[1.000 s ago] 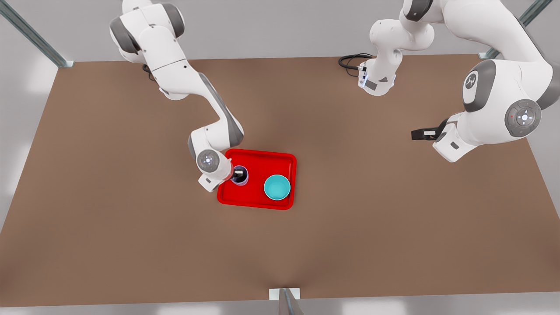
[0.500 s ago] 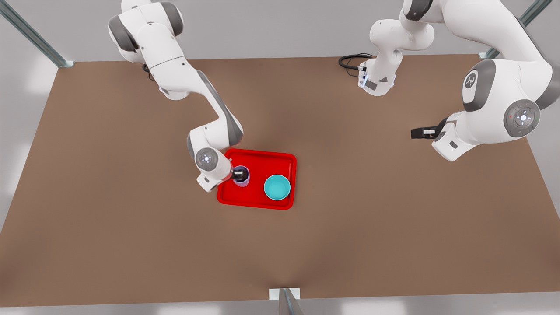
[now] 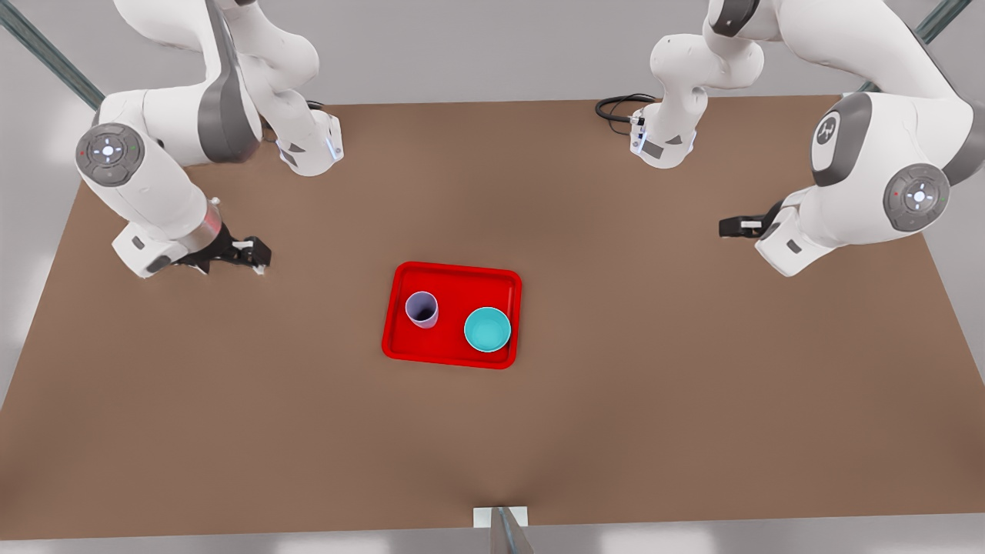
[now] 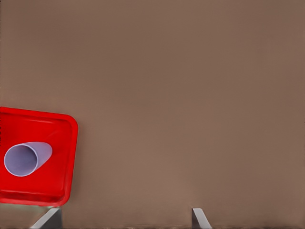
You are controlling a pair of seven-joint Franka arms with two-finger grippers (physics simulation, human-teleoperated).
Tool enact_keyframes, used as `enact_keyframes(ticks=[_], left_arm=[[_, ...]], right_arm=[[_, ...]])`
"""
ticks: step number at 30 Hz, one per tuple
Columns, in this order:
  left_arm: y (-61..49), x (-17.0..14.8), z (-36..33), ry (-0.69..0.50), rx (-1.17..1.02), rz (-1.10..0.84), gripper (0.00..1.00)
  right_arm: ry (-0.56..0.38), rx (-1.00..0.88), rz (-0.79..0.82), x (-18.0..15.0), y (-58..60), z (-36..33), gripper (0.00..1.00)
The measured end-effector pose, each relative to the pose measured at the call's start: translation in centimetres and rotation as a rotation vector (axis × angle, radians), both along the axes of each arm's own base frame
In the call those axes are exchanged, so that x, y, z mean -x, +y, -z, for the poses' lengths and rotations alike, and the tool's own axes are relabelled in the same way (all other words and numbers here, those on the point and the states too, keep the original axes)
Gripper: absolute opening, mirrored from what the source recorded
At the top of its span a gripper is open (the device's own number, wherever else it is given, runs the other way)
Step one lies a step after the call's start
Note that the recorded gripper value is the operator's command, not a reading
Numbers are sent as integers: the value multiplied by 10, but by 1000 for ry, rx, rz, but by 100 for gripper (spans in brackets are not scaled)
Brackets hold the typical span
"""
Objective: Place the bowl on the tray with the left arm and the cup on the tray with the right arm
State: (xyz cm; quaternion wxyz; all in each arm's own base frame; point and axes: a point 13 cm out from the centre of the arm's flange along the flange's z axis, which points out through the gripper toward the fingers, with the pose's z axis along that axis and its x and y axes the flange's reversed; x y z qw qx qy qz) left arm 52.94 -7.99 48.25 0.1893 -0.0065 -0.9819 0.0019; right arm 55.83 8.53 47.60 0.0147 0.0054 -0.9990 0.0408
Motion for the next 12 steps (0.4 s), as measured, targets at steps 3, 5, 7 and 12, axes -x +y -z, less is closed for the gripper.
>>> enact_keyframes(ticks=[3, 5, 7, 12], left_arm=[[0, 2, 0, 9, 0, 1, 100], [0, 4, 0, 14, 1, 1, 100], [0, 4, 0, 18, 1, 2, 100], [0, 6, 0, 24, 1, 3, 100]], right_arm=[[57, 12, -35, 18, -15, -2, 100], [107, 29, -35, 9, -23, 2, 100], [152, 36, -46, 11, -26, 6, 100], [214, 32, -87, 26, -28, 4, 100]])
